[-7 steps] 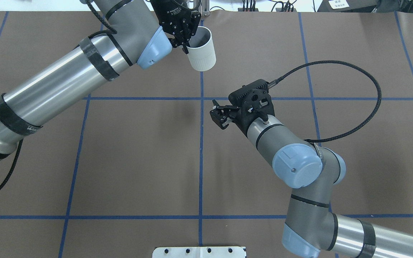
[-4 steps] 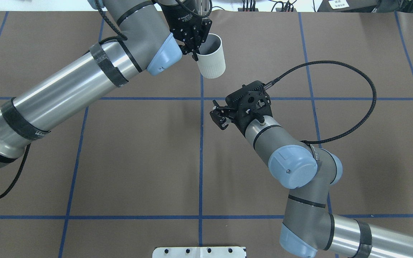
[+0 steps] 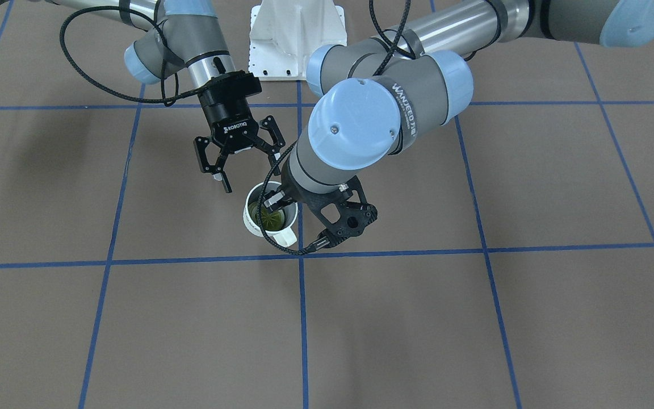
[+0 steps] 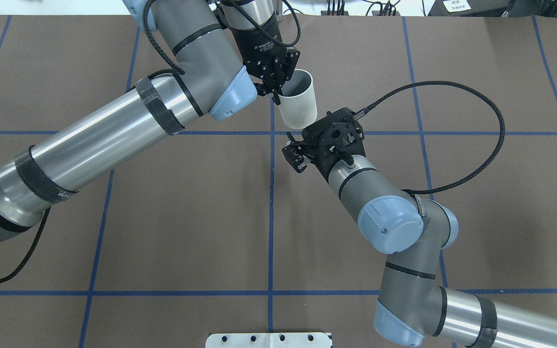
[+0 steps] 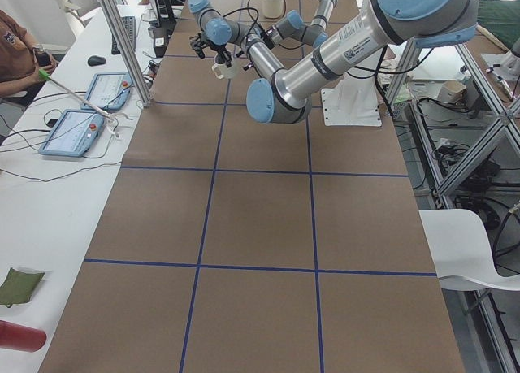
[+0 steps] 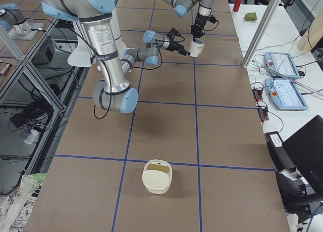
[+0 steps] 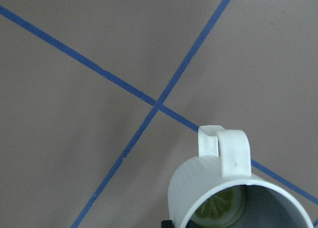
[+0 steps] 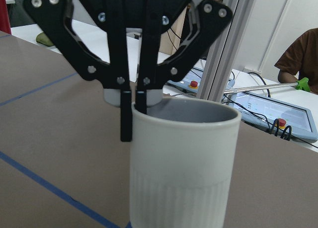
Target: Left arm hands cup to right arm to dump lemon
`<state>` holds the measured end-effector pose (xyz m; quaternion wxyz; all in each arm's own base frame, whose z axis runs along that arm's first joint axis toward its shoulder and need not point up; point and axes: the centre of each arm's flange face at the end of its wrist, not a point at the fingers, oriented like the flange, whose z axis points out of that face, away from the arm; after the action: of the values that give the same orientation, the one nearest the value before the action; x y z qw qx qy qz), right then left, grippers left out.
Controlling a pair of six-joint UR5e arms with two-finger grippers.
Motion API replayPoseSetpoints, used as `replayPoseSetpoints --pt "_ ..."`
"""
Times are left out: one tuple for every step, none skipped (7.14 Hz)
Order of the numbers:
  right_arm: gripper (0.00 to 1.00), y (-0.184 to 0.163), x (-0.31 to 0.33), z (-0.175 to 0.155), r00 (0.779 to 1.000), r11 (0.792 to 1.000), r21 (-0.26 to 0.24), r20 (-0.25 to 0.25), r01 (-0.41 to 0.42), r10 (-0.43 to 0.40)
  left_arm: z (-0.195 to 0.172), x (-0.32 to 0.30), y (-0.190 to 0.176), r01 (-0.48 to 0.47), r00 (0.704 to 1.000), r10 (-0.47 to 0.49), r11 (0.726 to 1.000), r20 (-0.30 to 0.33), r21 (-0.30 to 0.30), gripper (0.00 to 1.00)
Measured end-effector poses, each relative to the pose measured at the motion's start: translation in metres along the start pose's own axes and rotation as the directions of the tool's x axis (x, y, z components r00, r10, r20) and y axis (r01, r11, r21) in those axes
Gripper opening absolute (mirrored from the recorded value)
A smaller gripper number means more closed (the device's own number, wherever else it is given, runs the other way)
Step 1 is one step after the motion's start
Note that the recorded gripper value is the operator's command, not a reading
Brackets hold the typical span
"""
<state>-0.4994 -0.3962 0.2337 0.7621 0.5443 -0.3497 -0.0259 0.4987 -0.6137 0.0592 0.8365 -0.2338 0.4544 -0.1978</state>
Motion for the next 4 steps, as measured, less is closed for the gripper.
replayPoseSetpoints --pt "0.99 0.0003 -0.0021 0.0032 1.0 1.0 0.0 -0.003 0.0 0.0 0.0006 -0.0005 0.0024 0.0 1.0 0.0 1.0 0.001 -0.02 0.0" --pt "0.99 0.0004 -0.003 0.0044 1.0 1.0 0.001 -0.003 -0.001 0.001 0.0 -0.0007 0.0052 0.001 1.0 -0.001 0.999 0.002 -0.042 0.0" --pt "0.99 0.0004 -0.003 0.0047 1.0 1.0 0.002 -0.002 -0.002 0.002 -0.0011 -0.0011 0.0079 0.004 1.0 -0.004 0.998 0.004 -0.057 0.0" --pt "0.99 0.0004 -0.0025 0.0047 1.0 1.0 0.004 -0.001 -0.003 0.003 -0.0019 -0.0018 0.01 0.006 1.0 -0.006 0.998 0.006 -0.064 0.0"
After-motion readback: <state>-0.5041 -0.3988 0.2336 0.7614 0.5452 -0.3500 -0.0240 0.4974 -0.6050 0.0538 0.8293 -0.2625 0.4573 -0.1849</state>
